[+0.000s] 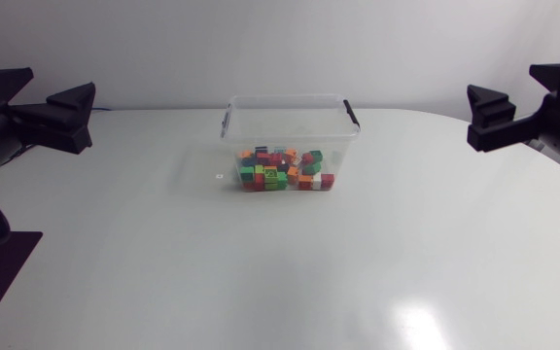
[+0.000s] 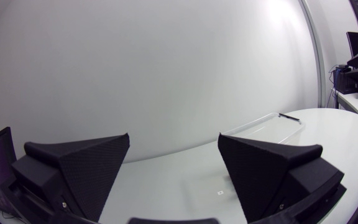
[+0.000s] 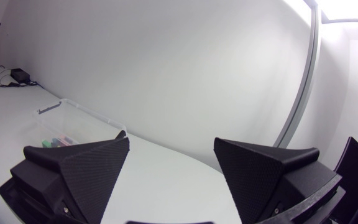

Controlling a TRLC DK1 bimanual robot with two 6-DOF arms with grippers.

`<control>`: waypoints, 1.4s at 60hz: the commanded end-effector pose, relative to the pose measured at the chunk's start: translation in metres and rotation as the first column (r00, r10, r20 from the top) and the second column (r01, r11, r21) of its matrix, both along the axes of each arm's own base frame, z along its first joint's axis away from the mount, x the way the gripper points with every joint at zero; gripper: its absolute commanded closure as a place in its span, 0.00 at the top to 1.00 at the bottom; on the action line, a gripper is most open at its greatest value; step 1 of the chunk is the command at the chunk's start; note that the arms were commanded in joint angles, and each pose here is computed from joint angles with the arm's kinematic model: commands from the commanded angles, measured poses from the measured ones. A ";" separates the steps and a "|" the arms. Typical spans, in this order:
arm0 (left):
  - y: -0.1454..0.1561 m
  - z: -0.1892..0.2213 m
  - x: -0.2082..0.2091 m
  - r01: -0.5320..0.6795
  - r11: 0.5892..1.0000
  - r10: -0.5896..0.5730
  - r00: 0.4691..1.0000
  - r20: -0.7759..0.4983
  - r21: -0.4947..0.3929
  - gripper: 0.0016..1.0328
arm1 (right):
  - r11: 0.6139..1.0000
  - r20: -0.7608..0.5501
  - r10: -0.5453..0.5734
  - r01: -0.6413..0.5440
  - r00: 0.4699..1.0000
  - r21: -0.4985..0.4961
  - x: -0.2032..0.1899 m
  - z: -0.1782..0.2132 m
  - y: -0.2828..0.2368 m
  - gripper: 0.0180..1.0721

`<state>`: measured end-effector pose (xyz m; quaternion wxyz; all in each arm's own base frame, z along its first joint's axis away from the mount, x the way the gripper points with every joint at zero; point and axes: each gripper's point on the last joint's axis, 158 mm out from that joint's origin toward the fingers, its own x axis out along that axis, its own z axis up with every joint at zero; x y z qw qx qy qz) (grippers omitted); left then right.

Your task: Place the duplo bricks in the container

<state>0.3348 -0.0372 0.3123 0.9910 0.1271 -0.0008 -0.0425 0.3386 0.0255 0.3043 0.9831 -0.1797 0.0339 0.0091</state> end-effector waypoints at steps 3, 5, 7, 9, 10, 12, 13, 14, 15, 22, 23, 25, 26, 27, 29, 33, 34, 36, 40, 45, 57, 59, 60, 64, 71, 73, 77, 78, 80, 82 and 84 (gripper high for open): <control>0.012 -0.012 -0.012 -0.034 0.999 0.034 0.999 0.001 -0.011 0.96 | 0.998 0.002 -0.042 0.042 0.999 -0.043 -0.015 -0.018 -0.016 0.95; 0.014 -0.014 -0.013 -0.037 0.999 0.037 0.999 0.001 -0.011 0.96 | 0.997 0.002 -0.056 0.056 0.998 -0.047 -0.018 -0.022 -0.021 0.95; 0.016 -0.018 -0.016 -0.043 0.999 0.043 0.999 0.000 -0.010 0.96 | 0.996 0.005 -0.064 0.064 0.998 -0.054 -0.023 -0.025 -0.024 0.95; 0.018 -0.020 -0.019 -0.048 0.999 0.048 0.999 0.003 -0.011 0.96 | 0.996 0.010 -0.072 0.072 0.997 -0.057 -0.027 -0.027 -0.027 0.95; 0.019 -0.021 -0.021 -0.051 0.999 0.051 0.999 0.006 -0.011 0.96 | 0.995 0.013 -0.075 0.075 0.997 -0.058 -0.029 -0.028 -0.028 0.95; 0.019 -0.023 -0.023 -0.052 0.999 0.052 0.999 0.007 -0.011 0.96 | 0.995 0.014 -0.076 0.077 0.997 -0.063 -0.034 -0.030 -0.029 0.95; 0.020 -0.024 -0.026 -0.052 0.999 0.052 0.999 0.012 -0.012 0.96 | 0.995 0.011 -0.076 0.076 0.997 -0.065 -0.036 -0.032 -0.029 0.95; 0.020 -0.025 -0.028 -0.052 0.999 0.052 0.999 0.013 -0.012 0.96 | 0.995 0.011 -0.076 0.076 0.997 -0.065 -0.038 -0.034 -0.030 0.95; 0.020 -0.025 -0.028 -0.052 0.999 0.052 0.999 0.015 -0.013 0.96 | 0.995 0.014 -0.077 0.078 0.997 -0.066 -0.039 -0.034 -0.030 0.95; 0.024 -0.036 -0.037 -0.061 0.998 0.061 0.998 0.018 -0.013 0.96 | 0.993 0.020 -0.086 0.087 0.996 -0.076 -0.054 -0.044 -0.034 0.95; 0.024 -0.037 -0.038 -0.063 0.998 0.063 0.998 0.018 -0.013 0.96 | 0.993 0.025 -0.087 0.089 0.996 -0.075 -0.055 -0.044 -0.035 0.95; 0.025 -0.040 -0.040 -0.064 0.998 0.065 0.998 0.016 -0.019 0.96 | 0.994 0.027 -0.089 0.091 0.996 -0.064 -0.058 -0.047 -0.036 0.95; 0.025 -0.042 -0.041 -0.064 0.998 0.065 0.998 0.014 -0.023 0.96 | 0.994 0.027 -0.088 0.090 0.996 -0.057 -0.059 -0.049 -0.036 0.95; 0.025 -0.044 -0.042 -0.064 0.998 0.065 0.998 0.013 -0.027 0.96 | 0.995 0.027 -0.087 0.088 0.996 -0.049 -0.059 -0.051 -0.035 0.95; 0.026 -0.048 -0.045 -0.065 0.997 0.065 0.998 0.009 -0.035 0.96 | 0.996 0.026 -0.085 0.086 0.996 -0.034 -0.061 -0.054 -0.035 0.95; 0.027 -0.056 -0.049 -0.065 0.997 0.065 0.998 0.003 -0.050 0.96 | 0.997 0.025 -0.082 0.082 0.996 -0.006 -0.064 -0.061 -0.035 0.95; 0.027 -0.059 -0.050 -0.065 0.996 0.065 0.998 0.001 -0.056 0.96 | 0.997 0.025 -0.081 0.081 0.996 0.005 -0.065 -0.064 -0.035 0.95; 0.028 -0.064 -0.053 -0.066 0.996 0.066 0.998 -0.003 -0.066 0.96 | 0.997 0.024 -0.079 0.079 0.997 0.023 -0.067 -0.068 -0.034 0.95; 0.028 -0.071 -0.056 -0.066 0.995 0.066 0.998 -0.009 -0.081 0.96 | 0.996 0.023 -0.076 0.075 0.997 0.051 -0.069 -0.075 -0.034 0.95; 0.029 -0.084 -0.062 -0.068 0.992 0.066 0.998 -0.018 -0.105 0.96 | 0.993 0.021 -0.071 0.068 0.997 0.095 -0.073 -0.086 -0.033 0.95; 0.031 -0.111 -0.071 -0.072 0.985 0.067 0.997 -0.038 -0.156 0.95 | 0.980 0.016 -0.060 0.056 0.998 0.190 -0.079 -0.111 -0.031 0.95; 0.032 -0.117 -0.073 -0.073 0.984 0.067 0.997 -0.041 -0.165 0.95 | 0.977 0.015 -0.058 0.053 0.998 0.207 -0.079 -0.115 -0.031 0.95; 0.032 -0.118 -0.073 -0.073 0.983 0.067 0.997 -0.043 -0.169 0.95 | 0.976 0.015 -0.057 0.053 0.998 0.213 -0.080 -0.117 -0.031 0.95; 0.032 -0.128 -0.075 -0.075 0.980 0.067 0.997 -0.049 -0.187 0.95 | 0.968 0.013 -0.053 0.048 0.998 0.245 -0.081 -0.125 -0.030 0.95; 0.033 -0.146 -0.079 -0.079 0.973 0.067 0.996 -0.062 -0.218 0.95 | 0.953 0.010 -0.046 0.041 0.999 0.301 -0.083 -0.141 -0.029 0.95; 0.033 -0.150 -0.079 -0.080 0.971 0.067 0.996 -0.065 -0.226 0.95 | 0.948 0.009 -0.045 0.040 0.999 0.315 -0.083 -0.145 -0.028 0.95; 0.034 -0.160 -0.080 -0.083 0.966 0.067 0.995 -0.072 -0.244 0.95 | 0.937 0.007 -0.041 0.036 0.999 0.346 -0.084 -0.153 -0.028 0.95; 0.034 -0.162 -0.081 -0.083 0.965 0.067 0.995 -0.073 -0.247 0.94 | 0.935 0.007 -0.040 0.035 0.999 0.352 -0.084 -0.155 -0.027 0.95; 0.034 -0.162 -0.081 -0.083 0.965 0.067 0.995 -0.073 -0.247 0.94 | 0.935 0.007 -0.040 0.035 0.999 0.353 -0.084 -0.155 -0.027 0.95; 0.034 -0.162 -0.081 -0.083 0.965 0.067 0.995 -0.073 -0.247 0.93 | 0.935 0.007 -0.040 0.035 0.999 0.353 -0.084 -0.155 -0.027 0.95; 0.034 -0.162 -0.081 -0.083 0.965 0.067 0.995 -0.073 -0.247 0.93 | 0.935 0.007 -0.040 0.035 0.999 0.353 -0.084 -0.155 -0.027 0.95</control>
